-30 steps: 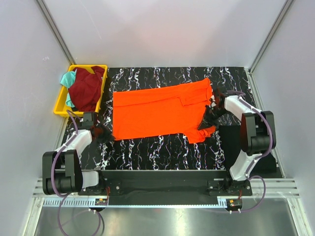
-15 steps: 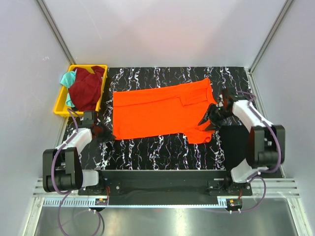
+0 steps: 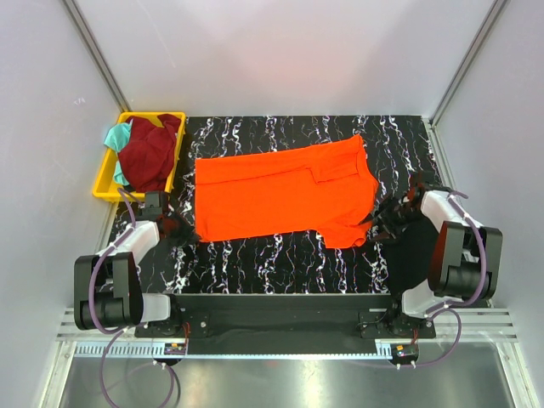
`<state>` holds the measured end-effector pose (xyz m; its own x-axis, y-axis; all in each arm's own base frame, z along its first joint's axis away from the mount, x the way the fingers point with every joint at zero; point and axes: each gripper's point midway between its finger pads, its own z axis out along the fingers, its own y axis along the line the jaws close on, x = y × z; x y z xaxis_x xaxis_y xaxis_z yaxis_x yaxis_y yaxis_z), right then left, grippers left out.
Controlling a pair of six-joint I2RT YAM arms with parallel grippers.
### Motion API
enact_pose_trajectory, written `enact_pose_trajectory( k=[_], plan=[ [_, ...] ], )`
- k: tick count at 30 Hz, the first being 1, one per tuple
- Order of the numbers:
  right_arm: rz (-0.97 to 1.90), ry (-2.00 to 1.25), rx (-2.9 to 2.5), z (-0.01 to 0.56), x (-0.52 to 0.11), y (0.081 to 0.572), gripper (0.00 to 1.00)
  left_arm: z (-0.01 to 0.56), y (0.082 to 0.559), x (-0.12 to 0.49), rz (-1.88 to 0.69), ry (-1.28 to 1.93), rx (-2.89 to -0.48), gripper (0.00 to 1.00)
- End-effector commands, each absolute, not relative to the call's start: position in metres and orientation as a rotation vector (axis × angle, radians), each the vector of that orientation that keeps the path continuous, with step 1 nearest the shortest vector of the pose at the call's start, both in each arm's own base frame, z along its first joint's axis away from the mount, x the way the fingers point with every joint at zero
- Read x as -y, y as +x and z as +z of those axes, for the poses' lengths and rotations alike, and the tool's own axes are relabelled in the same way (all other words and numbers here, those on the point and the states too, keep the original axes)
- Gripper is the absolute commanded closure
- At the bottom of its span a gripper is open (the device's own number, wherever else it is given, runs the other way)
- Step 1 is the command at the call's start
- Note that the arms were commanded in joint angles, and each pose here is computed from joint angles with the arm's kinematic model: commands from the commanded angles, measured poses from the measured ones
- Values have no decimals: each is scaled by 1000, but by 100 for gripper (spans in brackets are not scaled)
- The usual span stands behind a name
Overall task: Fold and stack the t-shirts
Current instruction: Fold the tshirt
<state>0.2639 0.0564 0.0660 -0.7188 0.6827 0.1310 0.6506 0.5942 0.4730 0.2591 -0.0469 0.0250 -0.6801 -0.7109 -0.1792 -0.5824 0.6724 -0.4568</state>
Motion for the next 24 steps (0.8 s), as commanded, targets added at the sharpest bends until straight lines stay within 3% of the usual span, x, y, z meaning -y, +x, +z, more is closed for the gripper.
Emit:
enact_pose_trajectory(
  k=[1,10,17,19,24],
  plan=[
    [830,1080,-2750,62,-61,268,33,35,272,50,-571,-969,-2516,100],
    [861,1086,-2764,57,-67,254,41,36,271,50,-567,-975,-2506,100],
    [854,1057,-2781,55,-66,252,66,38,268,50,-572,-974,-2497,100],
    [846,1050,-2779,56,-65,252,83,40,268,50,-573,-969,-2491,100],
    [797,1031,-2779,71,-62,244,95,46,264,50,-573,-958,-2475,100]
  ],
)
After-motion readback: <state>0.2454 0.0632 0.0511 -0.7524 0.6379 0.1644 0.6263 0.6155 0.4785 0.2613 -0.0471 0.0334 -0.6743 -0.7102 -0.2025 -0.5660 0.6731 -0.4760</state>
